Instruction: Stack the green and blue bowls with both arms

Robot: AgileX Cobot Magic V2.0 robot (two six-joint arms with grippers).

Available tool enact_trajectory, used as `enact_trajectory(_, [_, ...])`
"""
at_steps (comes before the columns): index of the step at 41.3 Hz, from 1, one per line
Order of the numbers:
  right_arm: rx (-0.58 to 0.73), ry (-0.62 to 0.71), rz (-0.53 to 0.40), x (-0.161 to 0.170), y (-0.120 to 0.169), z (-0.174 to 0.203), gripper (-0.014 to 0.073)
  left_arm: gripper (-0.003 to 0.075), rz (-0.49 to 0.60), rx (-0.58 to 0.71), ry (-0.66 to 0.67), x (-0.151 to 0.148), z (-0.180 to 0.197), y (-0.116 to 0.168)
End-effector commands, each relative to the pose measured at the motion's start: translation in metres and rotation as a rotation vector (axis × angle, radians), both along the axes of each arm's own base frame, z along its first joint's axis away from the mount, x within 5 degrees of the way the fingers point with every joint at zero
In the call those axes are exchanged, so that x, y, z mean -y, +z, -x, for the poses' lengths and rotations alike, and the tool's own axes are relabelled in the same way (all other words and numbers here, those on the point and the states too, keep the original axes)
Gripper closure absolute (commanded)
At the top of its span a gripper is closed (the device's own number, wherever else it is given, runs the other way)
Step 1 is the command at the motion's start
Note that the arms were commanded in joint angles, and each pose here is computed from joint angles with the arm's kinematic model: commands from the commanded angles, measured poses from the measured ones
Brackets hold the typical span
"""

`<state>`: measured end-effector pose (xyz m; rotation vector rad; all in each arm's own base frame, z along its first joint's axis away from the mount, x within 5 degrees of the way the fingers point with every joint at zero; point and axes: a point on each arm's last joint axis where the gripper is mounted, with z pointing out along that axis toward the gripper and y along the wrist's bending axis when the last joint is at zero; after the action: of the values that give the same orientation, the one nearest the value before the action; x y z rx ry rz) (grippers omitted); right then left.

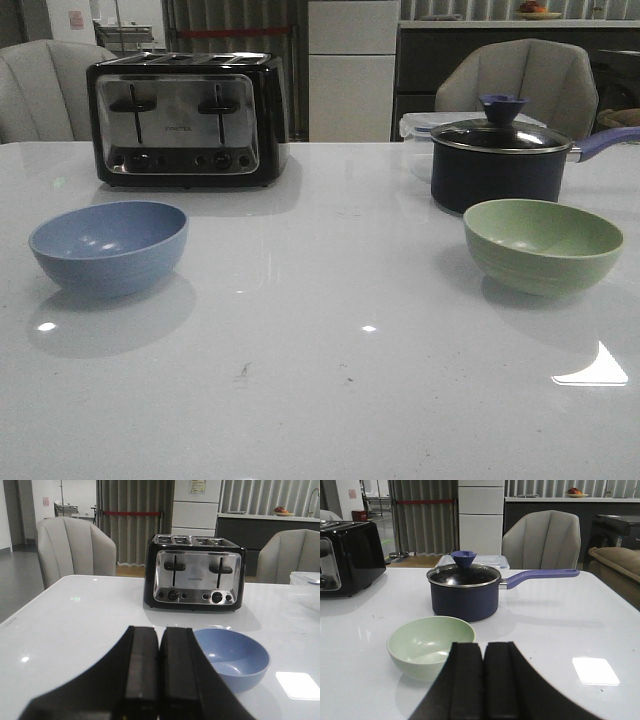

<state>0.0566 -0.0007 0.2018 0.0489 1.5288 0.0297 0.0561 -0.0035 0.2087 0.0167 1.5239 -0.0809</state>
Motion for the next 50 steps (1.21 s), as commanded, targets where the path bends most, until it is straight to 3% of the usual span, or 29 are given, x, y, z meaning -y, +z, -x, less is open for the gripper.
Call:
enact_trajectory(1, [0.112, -0.01, 0.015, 0.001, 0.01, 0.002, 0.0566, 0.0627, 0.013, 0.104, -0.006, 0.0, 0.002, 0.007])
enact_trajectory(32, [0.113, -0.01, 0.015, 0.001, 0.01, 0.002, 0.0566, 0.0627, 0.014, 0.113, -0.006, 0.0, 0.002, 0.008])
enact_trajectory(36, [0.159, -0.012, 0.016, 0.001, 0.016, 0.003, 0.0566, 0.0627, 0.012, 0.148, -0.006, 0.0, 0.003, 0.012])
enact_trajectory(45, [0.236, -0.009, 0.018, 0.0, 0.065, 0.017, 0.0566, 0.0627, 0.021, 0.274, -0.007, -0.001, 0.014, 0.055])
enact_trajectory(50, [0.188, -0.005, 0.018, 0.0, 0.098, 0.025, 0.0566, 0.0627, 0.022, 0.305, -0.008, -0.001, 0.026, 0.093])
